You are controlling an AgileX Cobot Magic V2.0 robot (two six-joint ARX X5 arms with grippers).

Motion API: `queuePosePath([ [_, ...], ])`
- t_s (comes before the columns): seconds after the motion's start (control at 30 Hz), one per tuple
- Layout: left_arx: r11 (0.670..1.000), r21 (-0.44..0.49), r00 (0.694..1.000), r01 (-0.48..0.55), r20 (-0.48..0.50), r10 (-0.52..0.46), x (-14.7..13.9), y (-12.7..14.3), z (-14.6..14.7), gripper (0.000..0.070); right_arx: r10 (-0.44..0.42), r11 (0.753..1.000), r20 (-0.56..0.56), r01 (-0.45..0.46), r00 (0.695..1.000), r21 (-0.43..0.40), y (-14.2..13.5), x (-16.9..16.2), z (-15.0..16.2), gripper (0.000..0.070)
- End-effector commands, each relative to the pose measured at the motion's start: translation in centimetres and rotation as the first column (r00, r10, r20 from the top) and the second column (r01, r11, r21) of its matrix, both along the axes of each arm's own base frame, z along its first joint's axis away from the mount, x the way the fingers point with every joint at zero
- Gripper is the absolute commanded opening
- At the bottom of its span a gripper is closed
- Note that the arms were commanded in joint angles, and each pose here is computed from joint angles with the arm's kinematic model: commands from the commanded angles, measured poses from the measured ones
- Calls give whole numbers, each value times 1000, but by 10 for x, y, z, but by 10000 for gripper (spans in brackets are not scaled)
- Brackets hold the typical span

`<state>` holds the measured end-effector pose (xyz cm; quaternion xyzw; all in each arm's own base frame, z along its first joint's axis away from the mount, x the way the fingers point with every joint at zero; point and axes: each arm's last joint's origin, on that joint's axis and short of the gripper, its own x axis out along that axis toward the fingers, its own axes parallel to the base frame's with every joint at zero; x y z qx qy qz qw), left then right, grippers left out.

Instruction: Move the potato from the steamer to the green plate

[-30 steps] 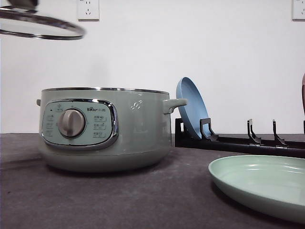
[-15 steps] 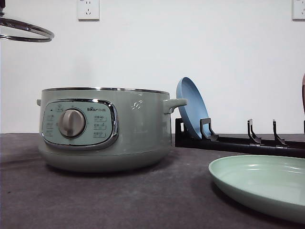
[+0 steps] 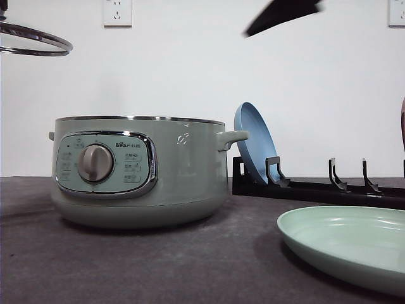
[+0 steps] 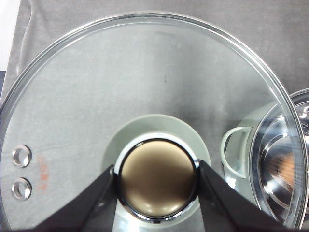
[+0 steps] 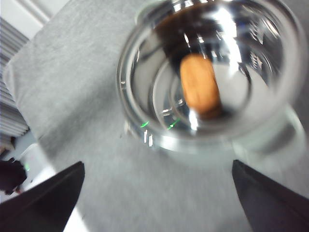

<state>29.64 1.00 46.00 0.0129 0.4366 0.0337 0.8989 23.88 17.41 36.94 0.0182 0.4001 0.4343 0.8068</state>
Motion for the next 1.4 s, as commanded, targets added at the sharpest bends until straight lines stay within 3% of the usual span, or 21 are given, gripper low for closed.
queuePosePath([
  [0.0, 1000, 2, 996, -4, 86, 3, -7, 0, 16, 0, 32, 999, -1, -32, 999, -22, 22, 21, -1, 617],
  [0.13, 1000, 2, 996, -4, 85, 4, -7, 0, 15, 0, 80, 995, -10, -80, 997, -56, 59, 54, -5, 617],
  [0.27, 1000, 0, 996, -5, 86, 5, -7, 0, 15, 0, 118, 985, 52, -111, 992, -130, 89, 78, -13, 617],
  [0.5, 1000, 0, 996, -6, 87, 6, -7, 0, 15, 0, 209, 958, 139, -175, 968, -226, 122, 105, -43, 617],
  [0.93, 1000, -3, 996, -8, 87, 9, -6, 0, 15, 0, 246, 928, 78, -211, 966, -307, 145, 129, -111, 617],
  [1.37, 1000, -4, 996, -9, 83, 9, -6, 0, 15, 0, 258, 916, 38, -232, 965, -326, 154, 136, -141, 616],
])
